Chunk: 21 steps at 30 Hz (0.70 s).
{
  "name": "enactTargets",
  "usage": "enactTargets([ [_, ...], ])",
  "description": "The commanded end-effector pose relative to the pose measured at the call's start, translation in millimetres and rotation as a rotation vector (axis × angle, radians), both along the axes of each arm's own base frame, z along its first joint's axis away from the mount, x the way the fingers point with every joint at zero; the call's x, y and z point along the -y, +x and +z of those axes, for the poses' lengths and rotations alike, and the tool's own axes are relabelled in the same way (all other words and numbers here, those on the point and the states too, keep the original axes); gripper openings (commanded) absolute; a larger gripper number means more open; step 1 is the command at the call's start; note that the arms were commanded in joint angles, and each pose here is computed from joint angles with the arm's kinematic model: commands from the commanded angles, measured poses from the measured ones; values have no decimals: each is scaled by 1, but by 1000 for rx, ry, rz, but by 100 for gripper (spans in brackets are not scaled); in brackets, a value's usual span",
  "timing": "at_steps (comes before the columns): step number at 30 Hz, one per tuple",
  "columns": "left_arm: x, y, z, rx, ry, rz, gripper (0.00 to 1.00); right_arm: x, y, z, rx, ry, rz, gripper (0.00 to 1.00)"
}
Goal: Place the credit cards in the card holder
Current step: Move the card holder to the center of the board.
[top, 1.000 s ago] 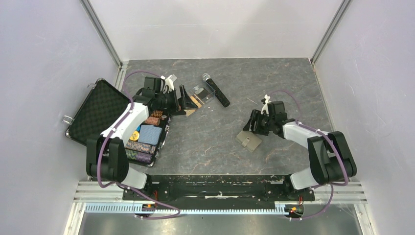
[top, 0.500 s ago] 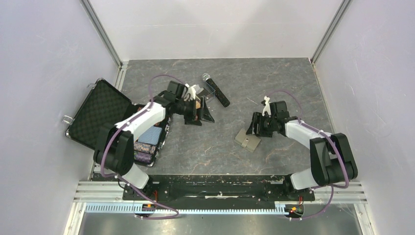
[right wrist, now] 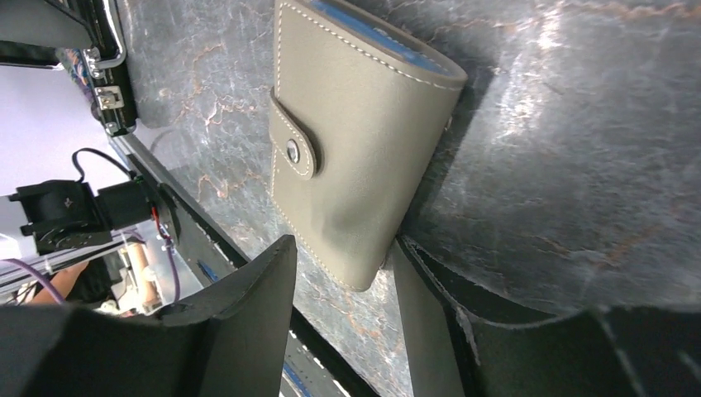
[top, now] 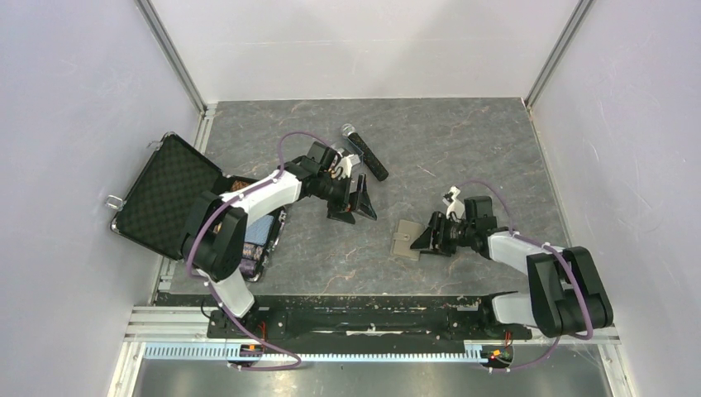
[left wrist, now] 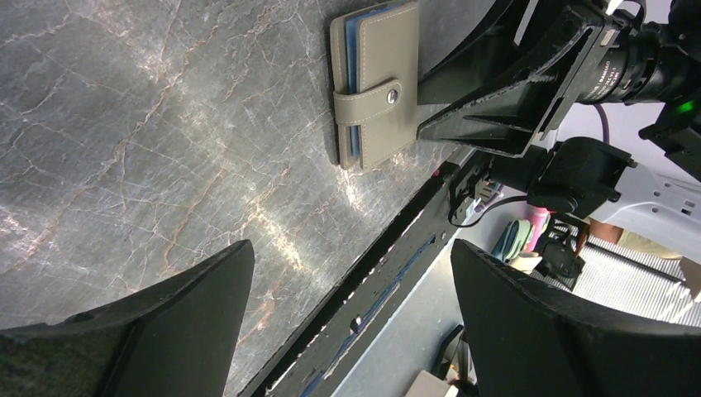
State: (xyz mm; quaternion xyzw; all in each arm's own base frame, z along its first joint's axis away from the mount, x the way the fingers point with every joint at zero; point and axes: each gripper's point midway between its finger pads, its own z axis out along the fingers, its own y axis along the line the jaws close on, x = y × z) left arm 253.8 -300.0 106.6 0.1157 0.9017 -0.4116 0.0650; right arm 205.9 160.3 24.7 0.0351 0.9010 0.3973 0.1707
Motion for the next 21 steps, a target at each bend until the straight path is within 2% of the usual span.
enactTargets([
  [1,8,3,8,-27,-30,12,94,4,-16,-23,-92,-57,-23,50],
  [4,8,2,1,-47,-24,10,92,20,-7,-32,-101,-175,-56,53],
  [7,10,0,-4,-77,-31,-7,87,24,7,-31,-73,-212,-67,57],
  [12,9,-1,-21,-115,0,-5,80,6,28,-26,-60,-151,-15,56],
  [16,2,0,-35,-133,70,-8,77,-25,29,-25,-99,-77,39,55],
  [18,-1,1,-41,-140,99,-3,75,-43,36,-16,-71,-21,59,53],
  [21,-6,2,-49,-150,125,6,75,-48,43,-11,-62,-42,59,53],
])
